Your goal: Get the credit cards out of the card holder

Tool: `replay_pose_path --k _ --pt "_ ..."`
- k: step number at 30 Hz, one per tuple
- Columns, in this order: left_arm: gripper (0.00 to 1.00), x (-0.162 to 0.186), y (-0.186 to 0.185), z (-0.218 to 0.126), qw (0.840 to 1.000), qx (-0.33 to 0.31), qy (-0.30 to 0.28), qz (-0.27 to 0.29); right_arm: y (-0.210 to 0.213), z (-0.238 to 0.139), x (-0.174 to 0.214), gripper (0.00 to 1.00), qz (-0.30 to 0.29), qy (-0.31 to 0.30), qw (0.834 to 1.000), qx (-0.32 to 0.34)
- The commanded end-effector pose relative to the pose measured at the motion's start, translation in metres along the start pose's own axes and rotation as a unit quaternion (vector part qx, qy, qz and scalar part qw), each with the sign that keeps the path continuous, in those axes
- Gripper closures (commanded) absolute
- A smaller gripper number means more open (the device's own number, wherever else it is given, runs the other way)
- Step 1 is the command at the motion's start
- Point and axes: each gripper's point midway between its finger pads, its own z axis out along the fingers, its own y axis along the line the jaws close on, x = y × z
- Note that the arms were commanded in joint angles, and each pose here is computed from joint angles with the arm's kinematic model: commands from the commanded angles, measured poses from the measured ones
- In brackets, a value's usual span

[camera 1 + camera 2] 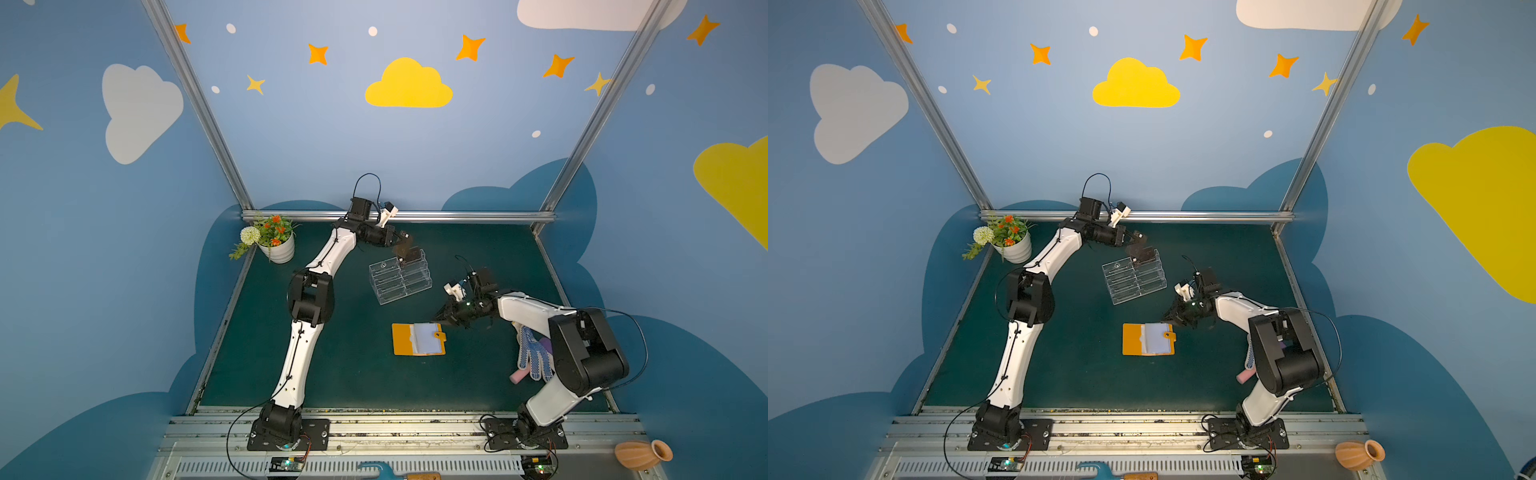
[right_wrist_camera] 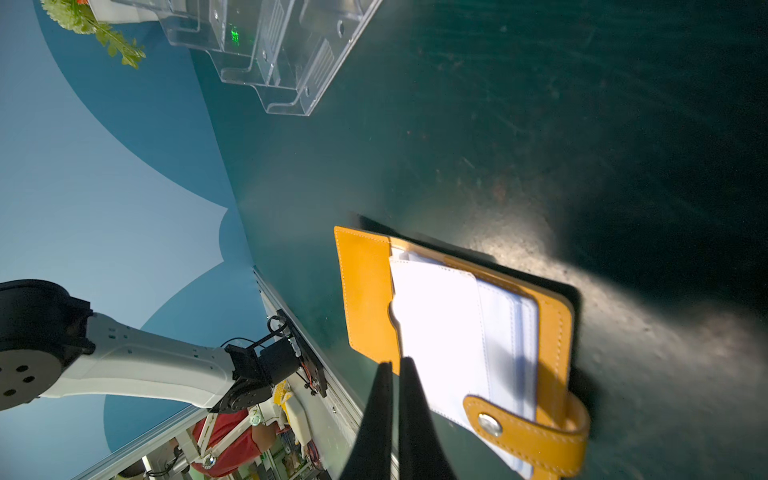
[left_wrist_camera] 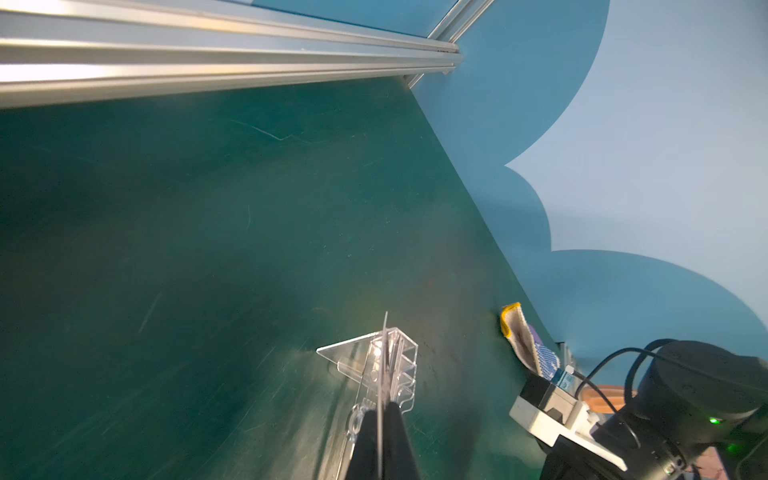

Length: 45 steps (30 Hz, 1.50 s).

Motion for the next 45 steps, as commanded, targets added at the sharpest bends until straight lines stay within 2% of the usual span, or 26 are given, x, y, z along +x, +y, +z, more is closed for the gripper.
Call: replay_pose_path --k 1,17,27,36,45 --pt "0.96 0.002 0.001 -0.002 0.999 -0.025 0.006 0.026 0.004 -0.005 0.002 1.00 -0.005 -0.003 1.000 -0.012" --pt "0.96 -0.008 -0.011 -0.011 0.996 -0.052 0.005 0.072 0.004 -0.007 0.001 1.00 -0.005 -0.006 1.000 -0.018" --pt "0.96 -0.024 -0.042 -0.023 0.994 -0.043 -0.011 0.105 0.006 -0.007 0.000 1.00 -0.006 -0.007 1.000 -0.022" --pt "0.96 -0.015 -0.023 -0.020 0.990 -0.077 0.007 0.117 0.005 -0.007 0.003 1.00 -0.006 -0.006 1.000 -0.026" --pt "0.96 -0.009 -0.021 -0.017 0.985 -0.089 0.020 0.149 0.007 -0.009 0.002 1.00 -0.005 -0.006 1.000 -0.029"
